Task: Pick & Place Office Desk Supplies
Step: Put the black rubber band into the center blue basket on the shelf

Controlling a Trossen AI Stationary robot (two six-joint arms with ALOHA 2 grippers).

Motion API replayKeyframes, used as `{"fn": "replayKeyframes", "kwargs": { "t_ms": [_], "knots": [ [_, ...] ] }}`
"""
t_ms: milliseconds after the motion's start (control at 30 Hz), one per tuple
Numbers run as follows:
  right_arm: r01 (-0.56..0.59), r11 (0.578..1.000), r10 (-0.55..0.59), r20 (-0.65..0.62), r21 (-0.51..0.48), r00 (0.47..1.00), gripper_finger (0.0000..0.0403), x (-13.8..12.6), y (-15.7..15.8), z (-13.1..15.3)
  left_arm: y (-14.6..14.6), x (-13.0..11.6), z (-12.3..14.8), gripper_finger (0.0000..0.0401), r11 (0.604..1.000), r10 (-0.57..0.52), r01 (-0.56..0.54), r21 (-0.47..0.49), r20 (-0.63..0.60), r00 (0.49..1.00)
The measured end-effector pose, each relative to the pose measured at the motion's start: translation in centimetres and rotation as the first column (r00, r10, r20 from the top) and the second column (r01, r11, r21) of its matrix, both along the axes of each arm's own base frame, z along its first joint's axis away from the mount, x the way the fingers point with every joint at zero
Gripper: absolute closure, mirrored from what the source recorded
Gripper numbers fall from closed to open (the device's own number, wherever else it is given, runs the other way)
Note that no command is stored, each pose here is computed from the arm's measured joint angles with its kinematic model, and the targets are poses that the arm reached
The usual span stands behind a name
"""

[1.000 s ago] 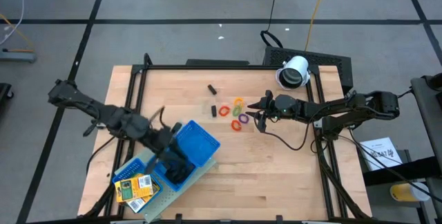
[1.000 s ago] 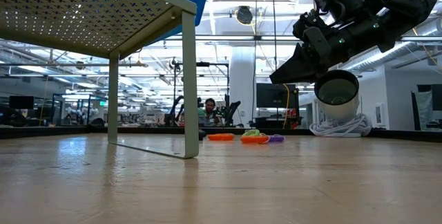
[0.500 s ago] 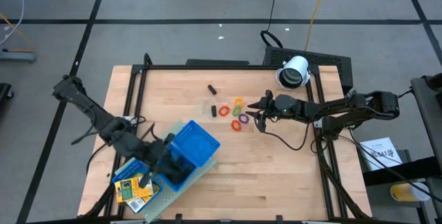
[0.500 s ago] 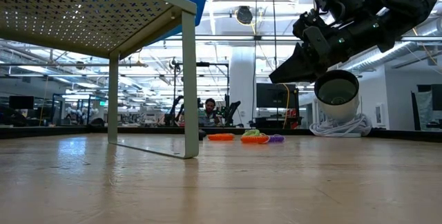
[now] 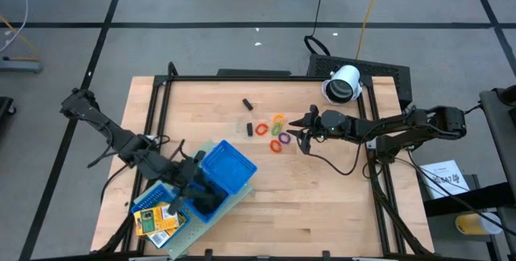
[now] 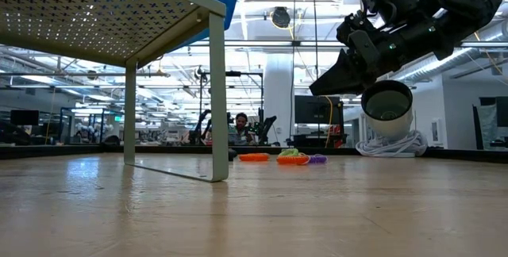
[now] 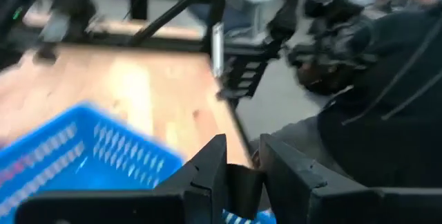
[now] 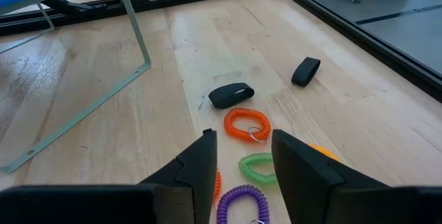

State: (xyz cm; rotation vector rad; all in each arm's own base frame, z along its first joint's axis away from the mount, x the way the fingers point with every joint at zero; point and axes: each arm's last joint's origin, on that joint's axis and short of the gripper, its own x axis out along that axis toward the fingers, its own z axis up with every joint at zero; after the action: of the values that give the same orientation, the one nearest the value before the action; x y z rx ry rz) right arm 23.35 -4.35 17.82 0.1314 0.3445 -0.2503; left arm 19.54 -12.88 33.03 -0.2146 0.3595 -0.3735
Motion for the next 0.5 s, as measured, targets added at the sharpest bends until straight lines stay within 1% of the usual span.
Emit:
{"fn": "replayKeyframes", "kwargs": {
  "t_ms": [67,167,233,267,400,500],
  "knots": [
    [0.0,1.0,0.0,0.0,0.0,1.0,0.0275,0.0,0.0,0.0,0.5,0.0,-0.7,0.0298,0.998,0.068,-0.067,0.007,-0.077,0.995],
    [0.0,1.0,0.0,0.0,0.0,1.0,0.0275,0.0,0.0,0.0,1.3,-0.2,-1.8,0.0295,0.98,0.195,-0.184,0.081,-0.163,0.967],
    [0.0,1.0,0.0,0.0,0.0,1.0,0.0275,0.0,0.0,0.0,1.6,-0.3,-2.2,0.0295,0.967,0.243,-0.224,0.12,-0.187,0.952],
    [0.0,1.0,0.0,0.0,0.0,1.0,0.0275,0.0,0.0,0.0,1.7,-0.3,-2.2,0.0295,0.966,0.251,-0.232,0.116,-0.199,0.947],
    [0.0,1.0,0.0,-0.001,0.0,1.0,0.0275,0.0,0.0,0.0,1.8,0.0,-1.9,0.0295,0.964,0.266,-0.26,0.057,-0.185,0.946],
    [0.0,1.0,0.0,0.0,0.0,1.0,0.0275,0.0,0.0,0.0,1.9,0.4,-1.3,0.0295,0.954,0.299,-0.295,0.053,-0.104,0.948]
  ]
}}
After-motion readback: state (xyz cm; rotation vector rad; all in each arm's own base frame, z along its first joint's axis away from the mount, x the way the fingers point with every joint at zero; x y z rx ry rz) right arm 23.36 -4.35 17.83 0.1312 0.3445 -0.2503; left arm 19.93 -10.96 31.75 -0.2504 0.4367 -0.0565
